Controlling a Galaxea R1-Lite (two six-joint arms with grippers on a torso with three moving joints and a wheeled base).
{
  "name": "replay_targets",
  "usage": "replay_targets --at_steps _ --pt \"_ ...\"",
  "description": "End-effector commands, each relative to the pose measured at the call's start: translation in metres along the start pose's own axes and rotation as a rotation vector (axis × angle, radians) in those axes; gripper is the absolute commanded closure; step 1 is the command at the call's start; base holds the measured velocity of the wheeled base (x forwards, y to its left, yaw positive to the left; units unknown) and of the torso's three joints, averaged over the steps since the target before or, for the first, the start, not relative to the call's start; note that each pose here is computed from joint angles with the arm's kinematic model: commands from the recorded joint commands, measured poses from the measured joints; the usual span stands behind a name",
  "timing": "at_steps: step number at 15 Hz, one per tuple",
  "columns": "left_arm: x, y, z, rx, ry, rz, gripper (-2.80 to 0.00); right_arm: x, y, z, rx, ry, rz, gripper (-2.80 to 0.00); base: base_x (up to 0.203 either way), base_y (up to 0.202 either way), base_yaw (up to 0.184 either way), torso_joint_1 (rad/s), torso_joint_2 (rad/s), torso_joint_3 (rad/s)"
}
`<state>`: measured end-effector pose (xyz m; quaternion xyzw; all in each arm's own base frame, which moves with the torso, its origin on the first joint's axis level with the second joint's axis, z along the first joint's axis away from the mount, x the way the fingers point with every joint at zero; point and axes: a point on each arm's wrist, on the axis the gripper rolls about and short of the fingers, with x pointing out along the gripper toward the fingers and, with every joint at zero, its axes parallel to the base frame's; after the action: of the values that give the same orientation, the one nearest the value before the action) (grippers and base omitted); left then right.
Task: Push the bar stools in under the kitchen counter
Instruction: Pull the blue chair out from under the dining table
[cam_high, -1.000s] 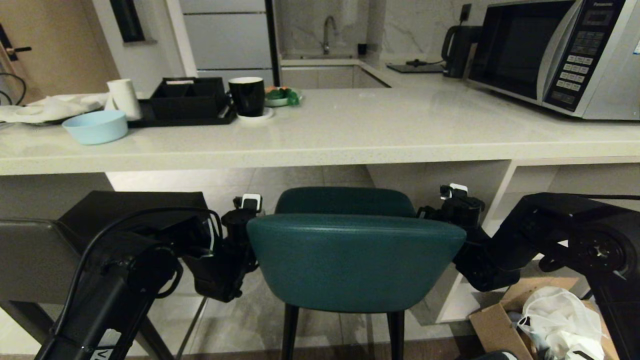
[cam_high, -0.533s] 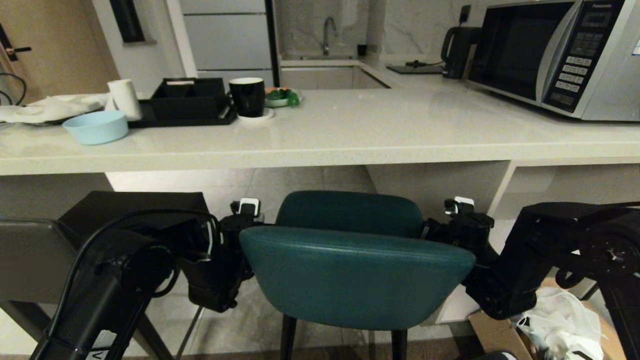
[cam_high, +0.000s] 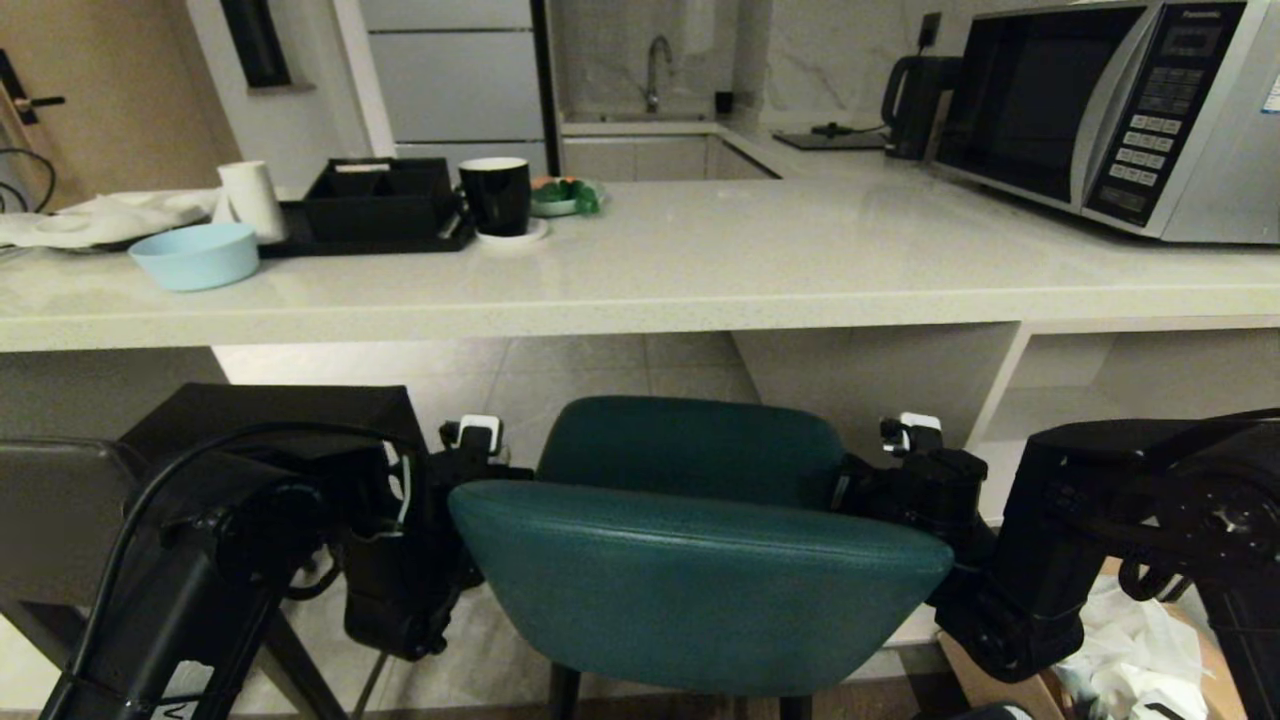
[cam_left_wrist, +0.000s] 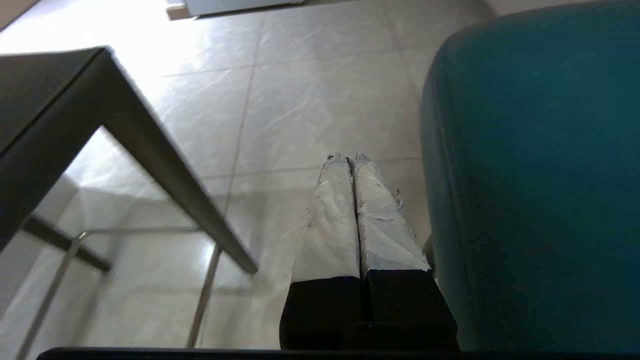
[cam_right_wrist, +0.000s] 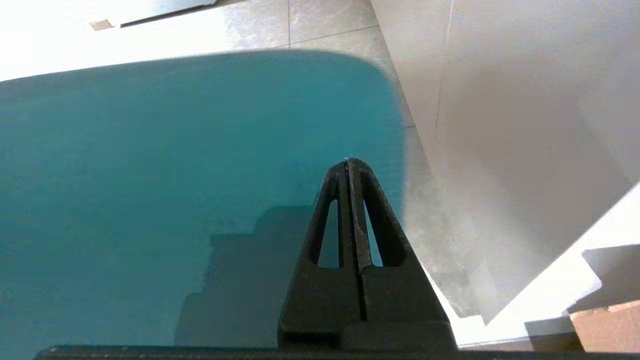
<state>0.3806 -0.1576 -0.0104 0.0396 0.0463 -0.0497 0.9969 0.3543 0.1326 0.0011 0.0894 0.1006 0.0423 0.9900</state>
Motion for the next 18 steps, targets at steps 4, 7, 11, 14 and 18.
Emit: replay_targets --at_steps 4,7,11,14,18 --pt "-0.033 -0.006 -0.002 0.027 0.067 -0.013 0.00 0.014 0.008 0.003 0.004 -0.013 0.014 0.00 0.000 0.000 0.000 0.000 0.00 0.000" --pt "-0.051 -0.011 -0.006 0.050 0.117 -0.024 0.00 0.015 0.007 0.001 0.004 -0.004 0.007 0.00 0.000 0.000 0.000 0.000 0.00 0.000" --pt "-0.054 -0.015 -0.009 0.034 0.126 -0.025 0.00 0.010 0.006 0.003 0.003 0.003 0.001 0.00 0.000 0.000 0.000 0.000 0.00 0.000" --pt "-0.054 -0.014 -0.008 0.020 0.125 -0.024 0.00 0.009 0.008 0.005 0.003 -0.002 0.007 0.00 -0.020 0.000 -0.001 0.003 0.00 -0.002" --pt "-0.052 -0.013 -0.008 0.017 0.121 -0.019 0.00 0.009 0.008 0.005 0.003 -0.003 0.005 0.00 -0.183 0.000 -0.001 0.005 0.00 -0.002"
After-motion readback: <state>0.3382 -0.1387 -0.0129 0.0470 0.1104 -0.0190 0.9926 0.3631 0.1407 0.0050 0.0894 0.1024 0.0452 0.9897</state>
